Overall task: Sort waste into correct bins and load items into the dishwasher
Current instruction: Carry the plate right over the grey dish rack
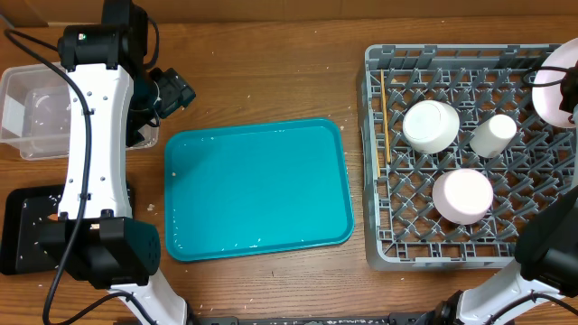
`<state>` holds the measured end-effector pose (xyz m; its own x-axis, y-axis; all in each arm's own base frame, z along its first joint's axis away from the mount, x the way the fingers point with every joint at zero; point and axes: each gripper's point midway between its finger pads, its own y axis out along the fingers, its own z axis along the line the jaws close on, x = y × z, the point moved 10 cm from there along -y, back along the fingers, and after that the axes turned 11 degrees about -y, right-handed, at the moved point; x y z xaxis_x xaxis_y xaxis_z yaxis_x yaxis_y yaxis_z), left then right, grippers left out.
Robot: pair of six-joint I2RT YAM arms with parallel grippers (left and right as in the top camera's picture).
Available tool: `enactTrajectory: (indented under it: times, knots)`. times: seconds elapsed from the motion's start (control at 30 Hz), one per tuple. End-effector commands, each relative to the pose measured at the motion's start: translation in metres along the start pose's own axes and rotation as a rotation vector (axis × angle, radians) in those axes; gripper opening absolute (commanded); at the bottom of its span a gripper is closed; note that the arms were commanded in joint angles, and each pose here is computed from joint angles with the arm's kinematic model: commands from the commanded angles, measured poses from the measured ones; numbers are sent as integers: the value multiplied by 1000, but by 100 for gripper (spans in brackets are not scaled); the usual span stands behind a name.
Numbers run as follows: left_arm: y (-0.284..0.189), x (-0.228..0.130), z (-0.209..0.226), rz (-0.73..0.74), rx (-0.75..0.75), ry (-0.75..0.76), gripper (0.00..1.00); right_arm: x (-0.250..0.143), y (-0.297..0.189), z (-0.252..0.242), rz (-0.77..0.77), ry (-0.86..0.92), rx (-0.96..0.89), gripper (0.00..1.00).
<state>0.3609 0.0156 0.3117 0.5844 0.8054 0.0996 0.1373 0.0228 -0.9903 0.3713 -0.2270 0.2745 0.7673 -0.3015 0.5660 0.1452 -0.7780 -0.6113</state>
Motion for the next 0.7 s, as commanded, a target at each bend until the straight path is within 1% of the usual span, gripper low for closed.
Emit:
enactTrajectory:
  times: [0.0, 0.4, 0.67]
  knots:
    - [-9, -3, 1, -11, -26, -3, 100, -2, -3, -4, 3, 1, -31, 4]
    - [-9, -2, 0, -15, -31, -4, 100, -7, -31, 33, -2, -113, 28, 4]
    - [-9, -2, 0, -15, -31, -3, 100, -12, -39, 41, 14, -134, 39, 4]
